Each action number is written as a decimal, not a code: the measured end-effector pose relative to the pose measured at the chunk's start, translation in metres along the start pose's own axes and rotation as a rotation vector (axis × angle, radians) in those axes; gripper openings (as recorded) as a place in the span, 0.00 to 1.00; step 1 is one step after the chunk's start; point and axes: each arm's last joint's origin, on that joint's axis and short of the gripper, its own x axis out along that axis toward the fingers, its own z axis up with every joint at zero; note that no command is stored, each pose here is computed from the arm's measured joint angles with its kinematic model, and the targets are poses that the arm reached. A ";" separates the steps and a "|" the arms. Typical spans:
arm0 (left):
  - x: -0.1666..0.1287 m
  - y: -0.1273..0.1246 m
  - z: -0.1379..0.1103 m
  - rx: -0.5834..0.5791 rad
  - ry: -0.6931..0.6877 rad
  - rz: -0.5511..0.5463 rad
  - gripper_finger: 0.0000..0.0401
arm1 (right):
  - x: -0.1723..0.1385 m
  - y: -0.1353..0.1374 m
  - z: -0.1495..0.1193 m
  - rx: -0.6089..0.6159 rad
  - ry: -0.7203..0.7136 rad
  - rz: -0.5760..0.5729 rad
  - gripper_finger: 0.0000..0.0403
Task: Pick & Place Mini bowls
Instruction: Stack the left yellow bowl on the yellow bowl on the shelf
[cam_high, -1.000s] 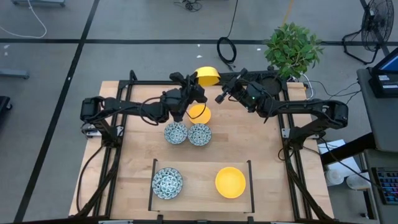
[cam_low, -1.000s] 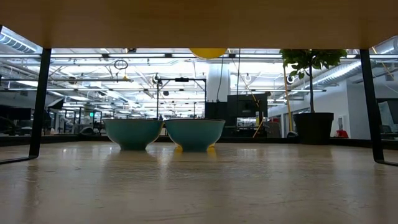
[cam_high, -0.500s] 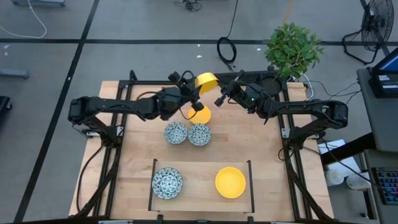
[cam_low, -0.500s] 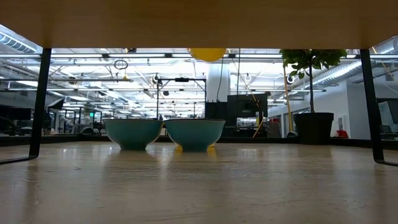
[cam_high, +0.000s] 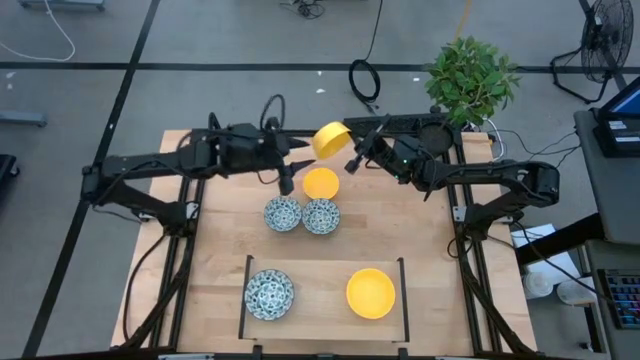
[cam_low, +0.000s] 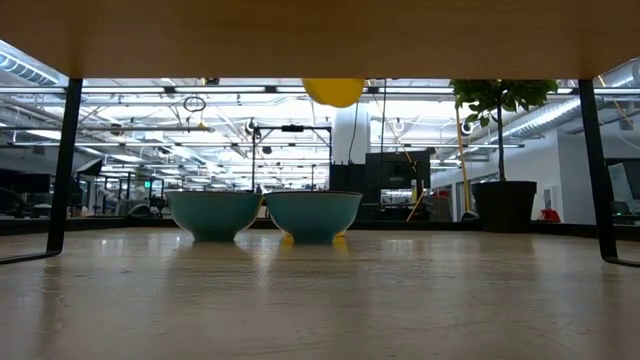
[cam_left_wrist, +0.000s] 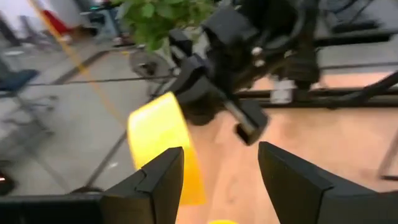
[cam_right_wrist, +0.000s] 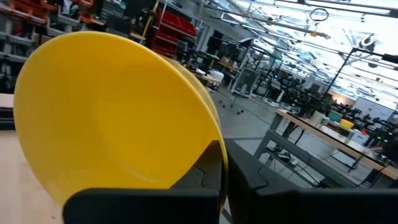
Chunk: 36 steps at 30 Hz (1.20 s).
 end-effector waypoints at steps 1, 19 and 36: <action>-0.002 0.001 0.002 -0.010 -0.018 -0.028 0.53 | 0.000 0.000 0.000 0.001 0.000 -0.001 0.00; -0.016 0.003 -0.001 0.021 0.026 -0.139 0.53 | -0.002 0.006 0.001 -0.017 0.004 0.019 0.00; -0.036 0.004 -0.006 0.038 0.062 -0.360 0.53 | -0.003 0.006 0.001 -0.001 0.009 0.022 0.00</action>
